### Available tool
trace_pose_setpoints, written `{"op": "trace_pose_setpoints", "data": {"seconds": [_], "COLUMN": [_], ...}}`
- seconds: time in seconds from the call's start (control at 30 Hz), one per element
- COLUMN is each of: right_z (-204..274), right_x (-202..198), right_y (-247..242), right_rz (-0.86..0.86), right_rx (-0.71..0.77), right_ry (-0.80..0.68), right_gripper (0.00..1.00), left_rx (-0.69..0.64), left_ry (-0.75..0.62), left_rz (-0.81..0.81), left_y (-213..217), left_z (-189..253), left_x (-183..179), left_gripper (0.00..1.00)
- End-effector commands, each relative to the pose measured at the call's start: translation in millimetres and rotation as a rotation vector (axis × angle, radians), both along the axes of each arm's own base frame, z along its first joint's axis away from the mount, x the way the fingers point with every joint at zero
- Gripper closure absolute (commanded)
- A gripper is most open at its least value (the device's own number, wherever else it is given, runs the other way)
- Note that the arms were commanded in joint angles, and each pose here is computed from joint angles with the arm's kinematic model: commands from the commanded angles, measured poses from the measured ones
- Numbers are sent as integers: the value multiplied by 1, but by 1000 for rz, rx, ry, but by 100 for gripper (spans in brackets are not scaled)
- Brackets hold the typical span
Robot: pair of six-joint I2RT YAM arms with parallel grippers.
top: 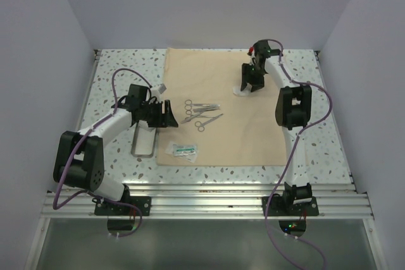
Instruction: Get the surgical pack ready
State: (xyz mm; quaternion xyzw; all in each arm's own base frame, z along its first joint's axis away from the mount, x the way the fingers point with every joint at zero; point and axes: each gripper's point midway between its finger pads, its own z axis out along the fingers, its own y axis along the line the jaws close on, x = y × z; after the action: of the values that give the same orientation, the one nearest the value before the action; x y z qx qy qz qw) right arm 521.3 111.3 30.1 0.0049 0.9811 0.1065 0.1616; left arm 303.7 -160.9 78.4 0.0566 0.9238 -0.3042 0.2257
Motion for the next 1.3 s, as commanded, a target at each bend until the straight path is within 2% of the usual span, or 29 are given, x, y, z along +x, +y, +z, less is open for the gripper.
{"op": "trace_pose_setpoints", "data": {"seconds": [0.0,0.13,0.37,0.47,0.5,0.57,0.6,0.73,0.8,0.83,1.0,1.03,1.07,1.13,1.17,1.23,1.27], "right_z": [5,-5,-2,1,3,9,13,53,70,96,131,125,145,143,162,159,179], "right_x": [2,-2,1,2,4,7,8,10,-2,-9,-85,-113,-130,-175,-194,-238,-259], "right_y": [12,16,19,21,23,24,26,34,45,55,92,109,116,137,143,158,162], "right_rz": [16,17,10,6,5,-3,-3,-12,4,28,215,274,321,424,486,589,641], "right_rx": [33,25,18,29,32,42,50,106,156,172,171,181,196,200,223,238,283], "right_ry": [-18,5,-11,-17,-22,-32,-40,-100,-100,-140,-116,-71,-107,-66,-102,-66,-104], "right_gripper": [45,48,64,77,84,90,99,100,100,100,100,100,100,100,100,100,100], "left_rx": [-20,-20,-10,-13,-13,-16,-12,-49,-99,-134,-246,-256,-264,-305,-317,-367,-376], "left_ry": [-43,-40,-54,-68,-71,-86,-90,-129,-161,-169,-266,-299,-321,-374,-388,-424,-432], "left_rz": [-19,-19,-17,-15,-15,-12,-1,34,27,30,-28,-45,-59,-112,-128,-207,-226], "left_y": [-1,-1,0,-1,-1,-1,0,-4,-10,-14,-28,-30,-31,-37,-38,-45,-46], "left_z": [3,3,6,10,11,17,20,38,50,58,96,106,112,131,136,155,160], "left_x": [7,7,10,14,14,18,20,24,23,21,18,19,19,15,13,1,-4], "left_gripper": [34,34,34,34,34,34,34,33,32,31,27,27,27,26,25,24,24]}}
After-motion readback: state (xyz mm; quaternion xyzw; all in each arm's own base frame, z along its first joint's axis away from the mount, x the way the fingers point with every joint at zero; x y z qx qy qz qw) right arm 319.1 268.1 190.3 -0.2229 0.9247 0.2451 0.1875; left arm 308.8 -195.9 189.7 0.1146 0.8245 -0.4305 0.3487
